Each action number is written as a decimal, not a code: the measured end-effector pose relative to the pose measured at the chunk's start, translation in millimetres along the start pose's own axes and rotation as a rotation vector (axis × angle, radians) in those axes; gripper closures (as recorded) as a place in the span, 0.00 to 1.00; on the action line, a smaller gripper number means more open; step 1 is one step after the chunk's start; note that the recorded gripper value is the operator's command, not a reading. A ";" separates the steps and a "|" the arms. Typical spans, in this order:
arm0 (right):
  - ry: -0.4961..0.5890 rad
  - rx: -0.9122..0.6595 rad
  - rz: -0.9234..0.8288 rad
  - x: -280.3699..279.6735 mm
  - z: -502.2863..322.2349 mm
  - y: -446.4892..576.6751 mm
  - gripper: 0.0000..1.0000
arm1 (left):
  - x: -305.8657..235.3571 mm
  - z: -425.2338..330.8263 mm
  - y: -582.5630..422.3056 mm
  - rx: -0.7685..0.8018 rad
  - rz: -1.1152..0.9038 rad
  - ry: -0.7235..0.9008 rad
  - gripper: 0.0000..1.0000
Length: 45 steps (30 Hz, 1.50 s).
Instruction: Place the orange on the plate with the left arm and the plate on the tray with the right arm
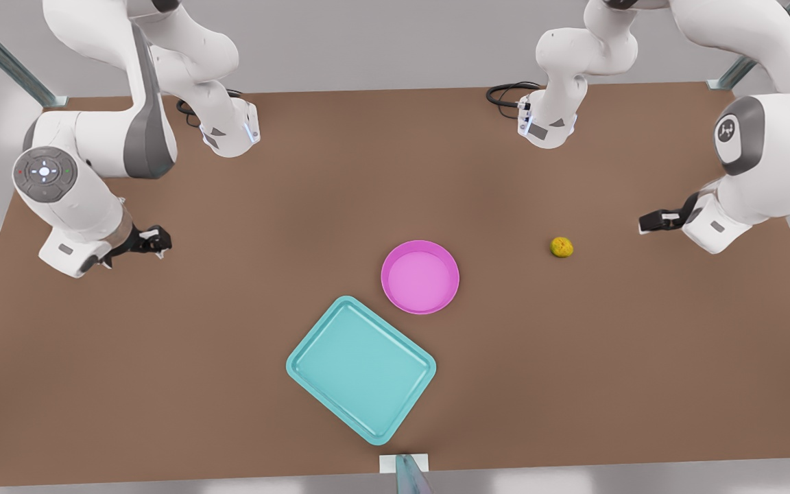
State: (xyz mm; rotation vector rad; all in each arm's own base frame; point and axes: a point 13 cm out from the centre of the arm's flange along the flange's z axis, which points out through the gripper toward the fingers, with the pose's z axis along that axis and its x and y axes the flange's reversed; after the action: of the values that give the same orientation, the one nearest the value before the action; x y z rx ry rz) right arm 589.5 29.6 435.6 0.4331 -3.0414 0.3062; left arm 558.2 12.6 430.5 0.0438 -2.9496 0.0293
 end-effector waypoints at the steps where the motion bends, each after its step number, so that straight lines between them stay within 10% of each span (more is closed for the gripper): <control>1: -0.012 0.003 -0.012 -3.6 -1.1 2.8 0.00 | -1.4 -0.4 0.2 -0.001 0.000 -0.006 0.00; 8: -0.055 0.006 -0.049 -21.5 2.0 3.7 0.00 | 59.7 237.0 -17.1 -0.007 0.018 0.331 0.00; 13: -0.077 -0.016 -0.063 -28.4 -1.0 8.0 0.00 | 79.0 329.7 -32.4 -0.024 0.045 0.236 0.00; 42: -0.029 -0.037 -0.104 -36.8 -3.2 11.1 0.00 | 41.2 412.8 -32.4 -0.047 0.046 -0.011 0.01; 45: -0.024 -0.038 -0.106 -36.0 -2.5 11.3 0.00 | 41.0 411.0 -33.0 -0.048 0.046 -0.015 0.31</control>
State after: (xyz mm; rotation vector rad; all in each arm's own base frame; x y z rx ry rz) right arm 620.9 50.5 433.0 0.5970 -3.0279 0.2387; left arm 440.9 -30.8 35.5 -0.0309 -2.9641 -0.0348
